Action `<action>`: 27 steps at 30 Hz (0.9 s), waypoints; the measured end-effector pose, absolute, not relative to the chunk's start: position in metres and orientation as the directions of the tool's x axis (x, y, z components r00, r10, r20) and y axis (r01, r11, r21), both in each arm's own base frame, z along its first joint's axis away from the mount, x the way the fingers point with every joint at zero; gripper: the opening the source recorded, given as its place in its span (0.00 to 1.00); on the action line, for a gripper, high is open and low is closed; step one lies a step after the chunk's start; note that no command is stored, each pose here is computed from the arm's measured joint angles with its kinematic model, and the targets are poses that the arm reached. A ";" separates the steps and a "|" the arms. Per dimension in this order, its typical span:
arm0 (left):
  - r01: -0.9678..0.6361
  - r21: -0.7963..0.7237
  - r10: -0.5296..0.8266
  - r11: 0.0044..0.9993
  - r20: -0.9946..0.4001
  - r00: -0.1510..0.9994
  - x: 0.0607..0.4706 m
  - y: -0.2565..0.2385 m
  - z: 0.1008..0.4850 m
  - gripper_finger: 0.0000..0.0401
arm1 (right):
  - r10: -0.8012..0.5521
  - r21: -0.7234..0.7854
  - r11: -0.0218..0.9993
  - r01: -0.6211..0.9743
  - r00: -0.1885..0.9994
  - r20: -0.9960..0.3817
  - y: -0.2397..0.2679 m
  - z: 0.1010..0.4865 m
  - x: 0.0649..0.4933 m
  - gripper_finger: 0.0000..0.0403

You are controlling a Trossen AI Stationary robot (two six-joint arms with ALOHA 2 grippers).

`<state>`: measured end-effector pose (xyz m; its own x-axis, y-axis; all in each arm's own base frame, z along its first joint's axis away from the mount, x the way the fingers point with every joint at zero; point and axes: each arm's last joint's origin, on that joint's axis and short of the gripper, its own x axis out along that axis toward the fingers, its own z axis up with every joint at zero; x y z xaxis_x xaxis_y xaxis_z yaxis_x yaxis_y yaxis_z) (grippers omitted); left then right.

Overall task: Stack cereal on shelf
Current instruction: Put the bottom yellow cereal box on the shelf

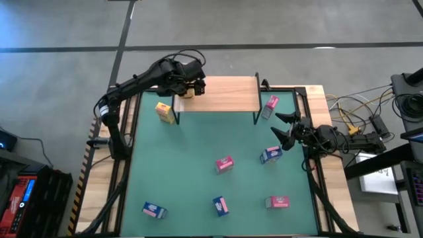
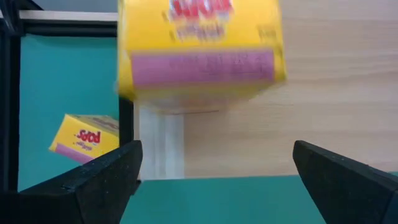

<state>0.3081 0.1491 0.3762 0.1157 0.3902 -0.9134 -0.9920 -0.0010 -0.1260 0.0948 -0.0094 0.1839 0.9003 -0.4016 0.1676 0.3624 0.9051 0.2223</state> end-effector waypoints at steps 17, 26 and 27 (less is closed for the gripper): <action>-0.997 -0.083 0.389 -0.010 -0.918 0.072 0.334 0.157 0.346 0.99 | -0.402 0.222 0.905 0.363 0.900 0.167 -0.009 0.184 0.095 0.95; -0.995 -0.095 0.425 0.000 -0.901 0.086 0.338 0.160 0.345 0.99 | -0.402 0.222 0.905 0.363 0.900 0.168 -0.009 0.184 0.095 0.95; -0.995 -0.095 0.432 0.000 -0.898 0.086 0.338 0.161 0.345 0.99 | -0.402 0.222 0.905 0.363 0.900 0.168 -0.009 0.184 0.095 0.95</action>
